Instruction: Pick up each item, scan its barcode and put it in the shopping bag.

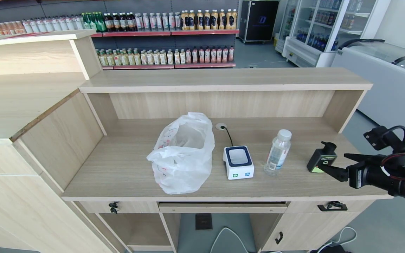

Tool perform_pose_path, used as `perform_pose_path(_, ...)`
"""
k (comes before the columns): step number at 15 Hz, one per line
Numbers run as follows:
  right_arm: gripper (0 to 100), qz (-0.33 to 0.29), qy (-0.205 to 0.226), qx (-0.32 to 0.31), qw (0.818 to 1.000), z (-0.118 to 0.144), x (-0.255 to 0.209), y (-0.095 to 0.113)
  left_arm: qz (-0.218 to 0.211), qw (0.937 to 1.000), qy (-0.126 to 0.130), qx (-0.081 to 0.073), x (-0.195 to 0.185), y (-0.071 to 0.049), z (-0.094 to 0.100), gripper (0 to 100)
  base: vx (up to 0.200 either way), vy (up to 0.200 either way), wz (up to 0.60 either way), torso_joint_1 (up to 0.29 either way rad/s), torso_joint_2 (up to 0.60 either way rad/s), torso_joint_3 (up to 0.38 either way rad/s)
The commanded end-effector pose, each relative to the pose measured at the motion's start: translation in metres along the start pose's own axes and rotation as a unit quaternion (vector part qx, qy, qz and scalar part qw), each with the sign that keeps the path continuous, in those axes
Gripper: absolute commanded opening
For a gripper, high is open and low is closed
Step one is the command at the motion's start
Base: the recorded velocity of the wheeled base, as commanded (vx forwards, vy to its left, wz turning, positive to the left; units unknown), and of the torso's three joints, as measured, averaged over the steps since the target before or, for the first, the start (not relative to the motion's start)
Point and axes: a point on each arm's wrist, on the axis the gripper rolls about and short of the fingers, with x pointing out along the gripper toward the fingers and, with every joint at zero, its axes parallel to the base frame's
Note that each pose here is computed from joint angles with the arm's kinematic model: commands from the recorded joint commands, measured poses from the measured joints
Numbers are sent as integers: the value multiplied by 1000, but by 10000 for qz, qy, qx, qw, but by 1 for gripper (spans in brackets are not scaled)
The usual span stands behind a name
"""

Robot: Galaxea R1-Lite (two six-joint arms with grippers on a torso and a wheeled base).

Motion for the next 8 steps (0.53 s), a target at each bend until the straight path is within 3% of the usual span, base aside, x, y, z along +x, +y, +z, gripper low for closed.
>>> perform_pose_path(1,100,156,192,-5,9997,-14,9,-6,3,10000,-2,-2,0,0,0,100,0,0,0,0,0,0)
perform_pose_path(8,100,584,-51,-240,9980,-39,68,-29,3,10000,-2,-2,0,0,0,100,0,0,0,0,0,0)
